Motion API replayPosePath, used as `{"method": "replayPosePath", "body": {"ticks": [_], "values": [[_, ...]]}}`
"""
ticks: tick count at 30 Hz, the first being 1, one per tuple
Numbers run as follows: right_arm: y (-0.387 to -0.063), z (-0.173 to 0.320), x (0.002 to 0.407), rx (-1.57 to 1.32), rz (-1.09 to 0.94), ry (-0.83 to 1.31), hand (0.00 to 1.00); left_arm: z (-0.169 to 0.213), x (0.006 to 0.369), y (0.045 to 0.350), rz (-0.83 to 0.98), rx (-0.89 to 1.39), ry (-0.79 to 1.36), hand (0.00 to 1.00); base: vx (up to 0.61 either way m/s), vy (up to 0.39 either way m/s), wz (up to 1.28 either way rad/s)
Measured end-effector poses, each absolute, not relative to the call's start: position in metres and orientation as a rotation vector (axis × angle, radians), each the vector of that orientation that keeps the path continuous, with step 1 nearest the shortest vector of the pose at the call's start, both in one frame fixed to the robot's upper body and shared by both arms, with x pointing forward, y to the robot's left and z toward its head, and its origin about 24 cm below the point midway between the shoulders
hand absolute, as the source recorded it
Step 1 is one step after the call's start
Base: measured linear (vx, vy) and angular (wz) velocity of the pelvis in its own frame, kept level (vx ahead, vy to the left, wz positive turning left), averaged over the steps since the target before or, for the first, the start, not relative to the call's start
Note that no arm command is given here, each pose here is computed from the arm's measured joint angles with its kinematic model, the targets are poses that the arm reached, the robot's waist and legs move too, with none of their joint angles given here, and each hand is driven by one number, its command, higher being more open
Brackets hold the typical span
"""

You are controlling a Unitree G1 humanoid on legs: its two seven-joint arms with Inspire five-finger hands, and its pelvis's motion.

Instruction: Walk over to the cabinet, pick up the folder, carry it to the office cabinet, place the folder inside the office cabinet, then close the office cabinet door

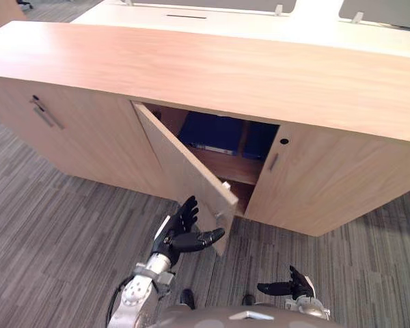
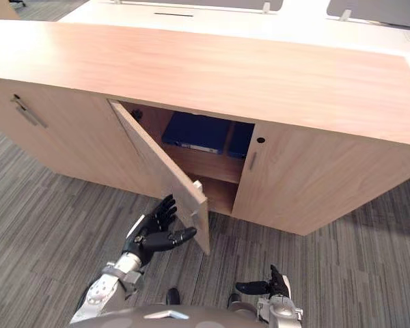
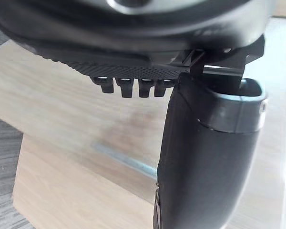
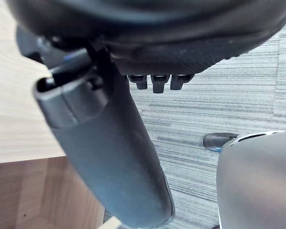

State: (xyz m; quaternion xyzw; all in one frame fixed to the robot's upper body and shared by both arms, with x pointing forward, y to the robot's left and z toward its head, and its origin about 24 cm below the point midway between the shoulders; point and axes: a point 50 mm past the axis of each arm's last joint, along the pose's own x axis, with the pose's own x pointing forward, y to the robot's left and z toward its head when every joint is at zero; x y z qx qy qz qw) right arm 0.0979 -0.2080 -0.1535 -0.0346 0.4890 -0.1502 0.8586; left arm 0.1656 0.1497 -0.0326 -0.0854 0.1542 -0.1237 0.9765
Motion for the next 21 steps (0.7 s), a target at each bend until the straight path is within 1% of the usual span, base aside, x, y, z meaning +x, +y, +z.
{"method": "replayPosePath", "body": {"ticks": [3,10,12,15,21], "values": [[-0.21,-0.153,0.098,-0.077,-0.32,1.027,1.0,-0.029,0.184,0.148,-0.257,-0.104,0.277,1.0,-0.01,-0.003,-0.11],[-0.214,-0.153,0.096,-0.092,-0.337,1.035,1.0,-0.036,0.201,0.148,-0.195,0.07,0.288,1.0,-0.05,0.017,-0.12],[-0.216,-0.155,0.088,-0.101,-0.351,1.061,1.0,-0.04,0.208,0.147,-0.172,0.117,0.298,1.0,-0.08,0.019,-0.03],[-0.218,-0.158,0.077,-0.108,-0.363,1.105,1.0,-0.043,0.213,0.144,-0.134,0.132,0.31,1.0,-0.05,0.009,0.0],[-0.218,-0.16,0.07,-0.115,-0.378,1.132,1.0,-0.043,0.222,0.142,-0.089,0.146,0.312,1.0,0.0,0.0,0.0]]}}
